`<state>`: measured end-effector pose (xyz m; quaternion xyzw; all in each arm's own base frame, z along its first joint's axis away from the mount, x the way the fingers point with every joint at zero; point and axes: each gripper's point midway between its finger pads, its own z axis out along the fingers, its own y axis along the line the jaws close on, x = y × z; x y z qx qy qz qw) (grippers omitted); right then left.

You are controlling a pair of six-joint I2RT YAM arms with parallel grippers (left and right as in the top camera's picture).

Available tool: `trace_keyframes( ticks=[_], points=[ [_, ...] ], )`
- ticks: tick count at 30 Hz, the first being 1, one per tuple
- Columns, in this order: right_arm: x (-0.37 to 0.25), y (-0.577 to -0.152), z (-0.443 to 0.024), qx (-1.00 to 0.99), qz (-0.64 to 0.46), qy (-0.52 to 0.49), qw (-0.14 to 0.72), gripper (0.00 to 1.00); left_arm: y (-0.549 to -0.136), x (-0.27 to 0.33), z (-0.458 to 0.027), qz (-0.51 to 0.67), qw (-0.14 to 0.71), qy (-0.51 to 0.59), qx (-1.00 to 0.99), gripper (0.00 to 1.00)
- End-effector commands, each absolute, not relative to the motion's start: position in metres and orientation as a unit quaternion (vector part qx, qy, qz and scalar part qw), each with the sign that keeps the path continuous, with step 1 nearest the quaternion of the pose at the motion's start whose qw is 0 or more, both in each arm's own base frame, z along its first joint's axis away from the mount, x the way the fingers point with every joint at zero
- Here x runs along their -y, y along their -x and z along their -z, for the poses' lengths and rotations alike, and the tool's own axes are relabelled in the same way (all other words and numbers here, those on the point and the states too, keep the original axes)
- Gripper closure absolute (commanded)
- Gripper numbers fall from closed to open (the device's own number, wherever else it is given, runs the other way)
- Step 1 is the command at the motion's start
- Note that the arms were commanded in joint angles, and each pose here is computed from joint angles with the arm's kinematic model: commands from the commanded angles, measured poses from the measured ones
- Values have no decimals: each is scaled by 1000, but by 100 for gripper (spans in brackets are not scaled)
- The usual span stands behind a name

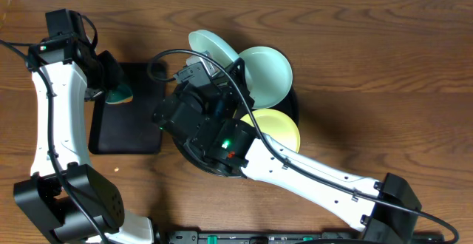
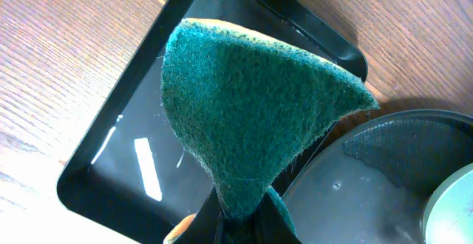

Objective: Clean dirty plates on tray and stack at the side

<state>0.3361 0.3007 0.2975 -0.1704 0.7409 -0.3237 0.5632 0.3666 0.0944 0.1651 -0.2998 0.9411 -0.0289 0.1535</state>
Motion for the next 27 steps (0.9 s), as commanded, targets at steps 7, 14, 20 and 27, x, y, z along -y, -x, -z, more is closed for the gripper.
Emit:
trace_keyframes(
  ticks=[7,14,20,27],
  points=[
    [-328,-334,-235,-863,83,201,456,99,-364,-96,-163,24,150,301,-942,92],
    [-318,-349,-221,-916,-111,190,336,99,-363,-95,-163,24,146,301,-942,93],
    [-236,-380,-266,-918,-194,105,328,99,-362,-95,-162,24,144,301,-942,93],
    [-76,-381,-292,-930,-129,-66,337,99,-362,-95,-162,24,144,301,-942,93]
  ],
)
